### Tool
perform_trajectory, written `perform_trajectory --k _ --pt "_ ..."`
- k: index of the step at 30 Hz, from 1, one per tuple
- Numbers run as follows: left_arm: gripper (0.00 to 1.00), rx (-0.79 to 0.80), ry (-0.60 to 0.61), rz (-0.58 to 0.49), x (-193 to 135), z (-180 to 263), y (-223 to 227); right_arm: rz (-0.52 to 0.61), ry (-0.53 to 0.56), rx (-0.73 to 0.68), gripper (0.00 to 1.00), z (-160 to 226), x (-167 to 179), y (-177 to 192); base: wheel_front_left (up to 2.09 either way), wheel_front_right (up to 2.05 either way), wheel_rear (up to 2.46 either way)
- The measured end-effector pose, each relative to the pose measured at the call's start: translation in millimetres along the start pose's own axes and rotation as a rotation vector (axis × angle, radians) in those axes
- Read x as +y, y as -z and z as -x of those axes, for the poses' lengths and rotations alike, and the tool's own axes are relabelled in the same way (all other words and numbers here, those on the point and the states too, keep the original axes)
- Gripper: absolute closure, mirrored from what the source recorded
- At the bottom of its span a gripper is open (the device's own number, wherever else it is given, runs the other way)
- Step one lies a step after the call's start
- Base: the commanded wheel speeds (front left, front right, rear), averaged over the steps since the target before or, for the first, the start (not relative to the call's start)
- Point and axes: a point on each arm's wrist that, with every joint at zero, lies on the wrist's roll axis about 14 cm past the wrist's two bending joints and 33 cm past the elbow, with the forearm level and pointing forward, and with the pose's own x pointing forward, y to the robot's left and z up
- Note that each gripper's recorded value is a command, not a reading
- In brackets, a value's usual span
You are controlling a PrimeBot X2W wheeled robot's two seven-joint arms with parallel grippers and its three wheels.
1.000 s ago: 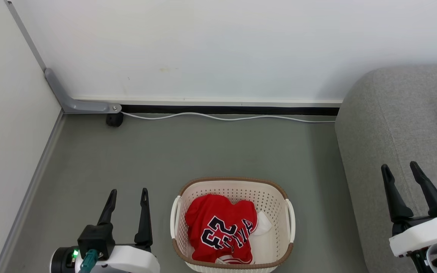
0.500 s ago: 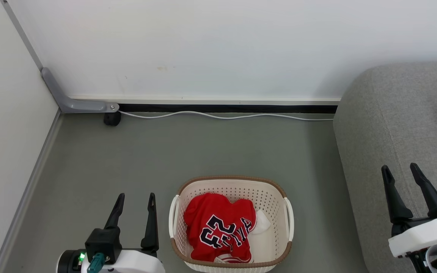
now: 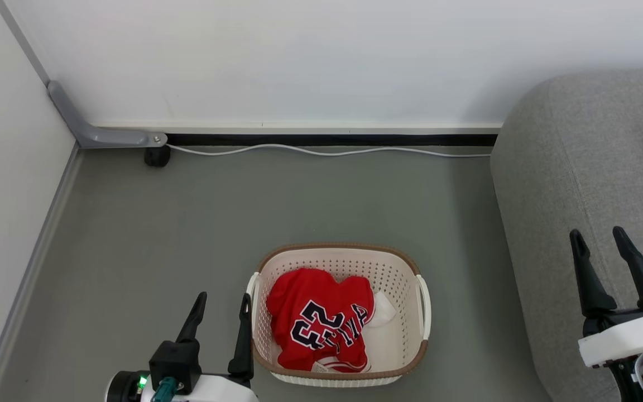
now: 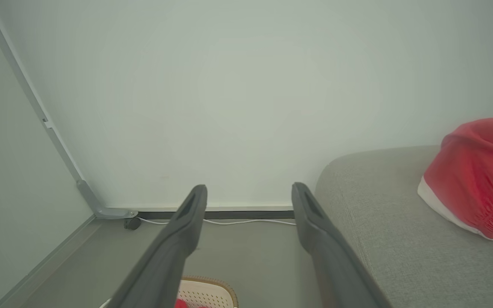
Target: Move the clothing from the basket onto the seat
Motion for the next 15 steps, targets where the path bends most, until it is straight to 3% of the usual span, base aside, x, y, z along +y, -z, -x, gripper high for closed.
perform_trajectory --k 15 --pt "0.00 0.169 0.087 0.064 -57 -47 52 0.014 -0.036 -0.020 0.00 -57 -26 -3 0.00 0.00 0.00"
